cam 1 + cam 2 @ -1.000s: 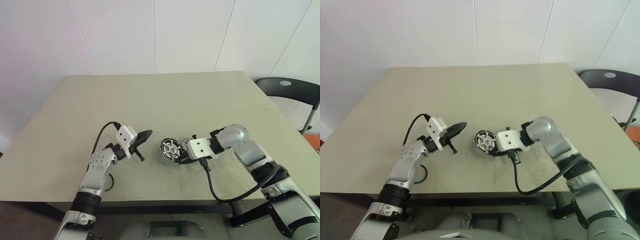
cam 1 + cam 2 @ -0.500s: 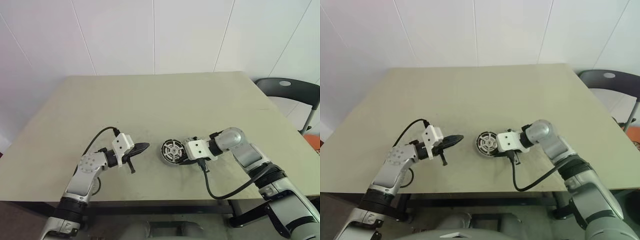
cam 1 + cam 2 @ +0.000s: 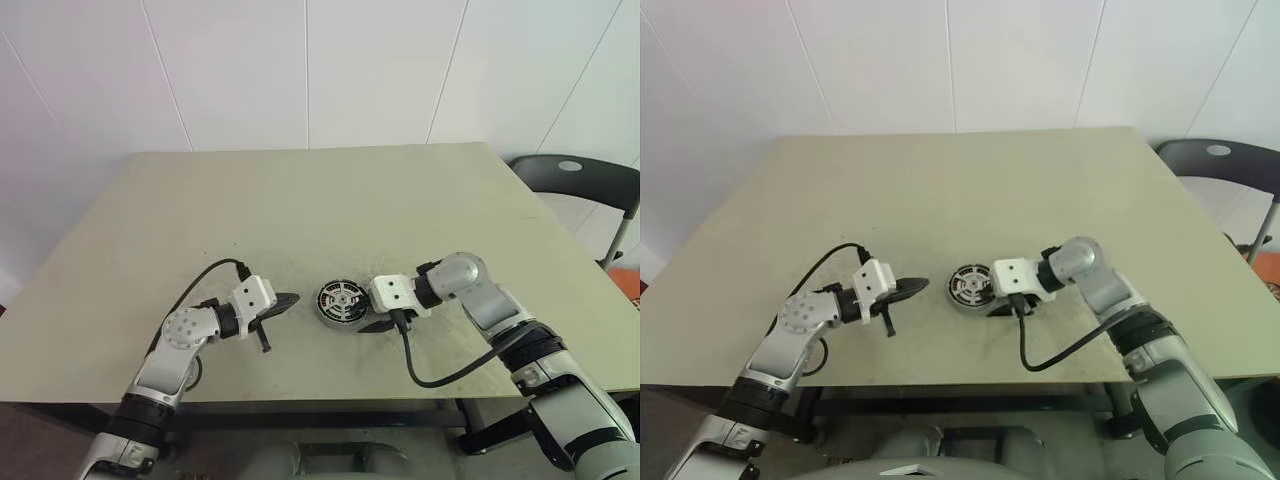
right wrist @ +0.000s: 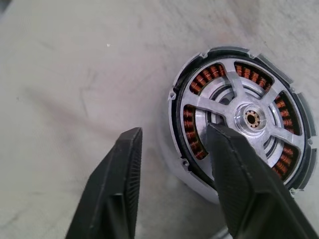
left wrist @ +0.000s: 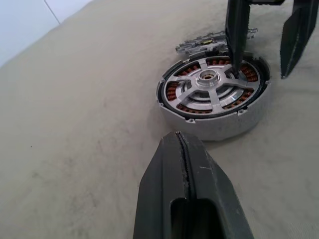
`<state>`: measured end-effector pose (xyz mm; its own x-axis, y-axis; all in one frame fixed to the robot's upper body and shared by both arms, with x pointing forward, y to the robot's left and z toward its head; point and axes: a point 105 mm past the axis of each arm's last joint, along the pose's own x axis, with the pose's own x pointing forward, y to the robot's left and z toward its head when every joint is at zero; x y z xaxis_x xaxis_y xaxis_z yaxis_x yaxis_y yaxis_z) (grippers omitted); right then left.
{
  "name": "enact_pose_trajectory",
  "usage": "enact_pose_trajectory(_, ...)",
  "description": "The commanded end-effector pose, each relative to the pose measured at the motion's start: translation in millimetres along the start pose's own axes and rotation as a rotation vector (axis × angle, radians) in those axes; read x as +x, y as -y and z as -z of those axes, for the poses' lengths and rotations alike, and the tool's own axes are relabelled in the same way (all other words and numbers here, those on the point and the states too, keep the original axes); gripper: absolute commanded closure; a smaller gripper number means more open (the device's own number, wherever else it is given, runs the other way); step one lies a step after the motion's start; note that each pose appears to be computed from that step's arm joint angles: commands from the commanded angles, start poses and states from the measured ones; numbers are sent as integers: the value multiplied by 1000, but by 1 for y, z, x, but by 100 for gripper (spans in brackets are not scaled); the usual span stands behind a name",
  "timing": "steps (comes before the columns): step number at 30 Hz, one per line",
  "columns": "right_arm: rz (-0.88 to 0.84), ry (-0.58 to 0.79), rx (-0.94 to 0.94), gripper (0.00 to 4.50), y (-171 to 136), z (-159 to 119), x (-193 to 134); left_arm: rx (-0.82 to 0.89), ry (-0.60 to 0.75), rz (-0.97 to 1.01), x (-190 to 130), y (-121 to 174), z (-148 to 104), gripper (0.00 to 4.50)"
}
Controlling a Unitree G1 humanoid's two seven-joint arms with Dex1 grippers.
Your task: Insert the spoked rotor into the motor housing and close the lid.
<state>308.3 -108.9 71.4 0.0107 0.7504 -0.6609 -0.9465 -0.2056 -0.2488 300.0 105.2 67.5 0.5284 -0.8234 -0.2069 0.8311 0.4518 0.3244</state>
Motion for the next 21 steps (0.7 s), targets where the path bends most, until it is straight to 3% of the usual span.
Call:
enact_pose_trajectory(1,99,124,10,252,20,-27,-21,26,42,-18,1,-6,-12,450)
enact_pose_trajectory(4,201,353,243,252,34,-45,-36,22,47,-19,4,-6,-12,450)
enact_pose_trajectory(7,262,493,570,252,35,-35,-45,17,50,-18,6,-4,-12,450)
enact_pose_trajectory(13,79,646,1043,252,-25,-25,-42,12,56,-18,8,-2,-12,450)
enact_pose_trajectory(16,50,743,1137,200,-36,-31,-53,12,56,-18,8,-3,-11,450)
enact_pose_trajectory(21,102,808,1242,40,-31,-25,-66,11,55,-14,11,-2,-10,450)
